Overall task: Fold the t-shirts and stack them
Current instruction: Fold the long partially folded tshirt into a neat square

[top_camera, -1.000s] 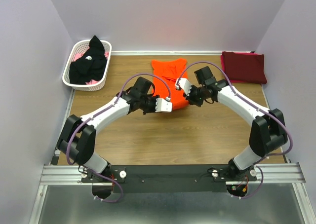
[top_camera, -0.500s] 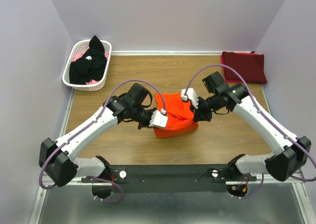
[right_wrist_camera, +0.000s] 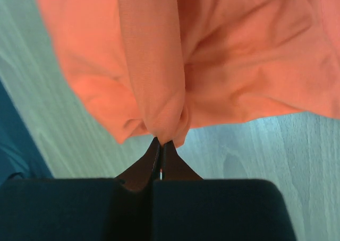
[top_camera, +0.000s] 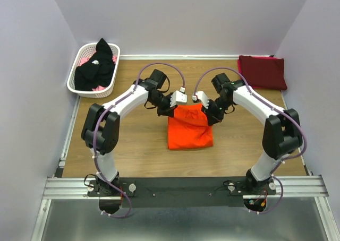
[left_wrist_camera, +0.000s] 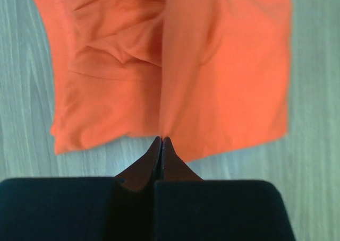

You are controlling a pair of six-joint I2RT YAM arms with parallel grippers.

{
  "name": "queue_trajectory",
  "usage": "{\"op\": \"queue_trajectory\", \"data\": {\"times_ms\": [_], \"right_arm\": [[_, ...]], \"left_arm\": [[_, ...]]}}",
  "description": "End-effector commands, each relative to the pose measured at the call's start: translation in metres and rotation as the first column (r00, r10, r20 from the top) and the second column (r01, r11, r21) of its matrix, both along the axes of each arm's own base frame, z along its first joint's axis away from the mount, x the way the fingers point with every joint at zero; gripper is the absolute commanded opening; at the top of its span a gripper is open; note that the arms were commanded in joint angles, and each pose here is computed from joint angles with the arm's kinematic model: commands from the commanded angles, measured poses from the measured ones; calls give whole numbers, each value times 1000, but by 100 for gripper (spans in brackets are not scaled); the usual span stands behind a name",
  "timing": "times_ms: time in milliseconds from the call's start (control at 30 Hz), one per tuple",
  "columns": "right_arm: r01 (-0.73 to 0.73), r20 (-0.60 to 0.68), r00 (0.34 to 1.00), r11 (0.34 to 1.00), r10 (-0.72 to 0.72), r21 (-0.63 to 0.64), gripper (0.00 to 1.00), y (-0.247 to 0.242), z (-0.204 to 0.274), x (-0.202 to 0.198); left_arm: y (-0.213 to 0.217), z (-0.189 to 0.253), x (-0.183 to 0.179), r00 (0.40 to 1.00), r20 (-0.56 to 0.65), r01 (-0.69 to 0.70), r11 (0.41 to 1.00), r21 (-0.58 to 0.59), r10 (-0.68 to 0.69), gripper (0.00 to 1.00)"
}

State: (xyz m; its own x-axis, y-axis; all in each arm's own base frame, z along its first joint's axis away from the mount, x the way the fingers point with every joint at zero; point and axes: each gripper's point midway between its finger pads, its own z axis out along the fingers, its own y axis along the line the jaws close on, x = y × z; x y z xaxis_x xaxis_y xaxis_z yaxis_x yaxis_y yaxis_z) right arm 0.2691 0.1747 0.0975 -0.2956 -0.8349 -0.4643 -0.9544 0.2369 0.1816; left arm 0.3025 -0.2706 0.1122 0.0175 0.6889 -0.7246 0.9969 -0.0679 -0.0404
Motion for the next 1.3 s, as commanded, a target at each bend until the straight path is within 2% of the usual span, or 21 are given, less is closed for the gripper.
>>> {"op": "queue_trajectory", "data": {"times_ms": [0,267,300,333,400,433,467,500,567,633,767,867,1033,1267], "right_arm": [[19,16,1000,1000,-19,12,0,-6,-22,23],[69,-47,997,998,-69,2,1,-13,-50,30],[85,-74,994,996,-85,2,0,-11,-56,29],[94,-83,992,996,-93,4,1,-10,-57,30],[124,-111,986,992,-123,3,16,-8,-54,30],[128,-121,985,992,-126,9,25,-7,-49,29],[138,-132,983,990,-131,42,43,-5,-37,29],[151,-138,980,986,-140,69,48,-2,-28,31],[197,-140,974,971,-178,134,51,2,-6,38],[254,-168,961,943,-220,216,51,7,20,50],[333,-260,930,895,-260,296,51,23,39,67],[396,-377,883,877,-282,273,45,34,12,82],[458,-448,839,844,-308,278,38,47,-9,104],[507,-523,782,833,-338,221,37,51,-54,110]], "left_arm": [[-17,-7,21,998,-23,-52,998,-41,51,0],[-9,-65,32,988,-66,-140,990,25,141,0],[-8,-67,33,987,-63,-150,988,28,151,2],[-7,-66,33,987,-59,-149,988,27,151,14],[-8,-51,30,995,-24,-101,995,-6,101,26],[-6,-43,24,996,-30,-82,997,-14,81,29],[-7,-32,22,998,-17,-64,997,-44,63,31],[-7,-23,20,999,6,-46,997,-60,47,33],[-8,3,15,998,64,-13,995,-103,19,39],[-11,19,11,996,86,25,990,-136,-13,45],[-28,25,8,996,77,59,985,-163,-47,48],[-45,18,9,994,82,82,985,-151,-70,48],[-65,-4,8,993,62,108,986,-124,-101,48],[-76,-35,5,994,24,104,990,-90,-103,48]]}}
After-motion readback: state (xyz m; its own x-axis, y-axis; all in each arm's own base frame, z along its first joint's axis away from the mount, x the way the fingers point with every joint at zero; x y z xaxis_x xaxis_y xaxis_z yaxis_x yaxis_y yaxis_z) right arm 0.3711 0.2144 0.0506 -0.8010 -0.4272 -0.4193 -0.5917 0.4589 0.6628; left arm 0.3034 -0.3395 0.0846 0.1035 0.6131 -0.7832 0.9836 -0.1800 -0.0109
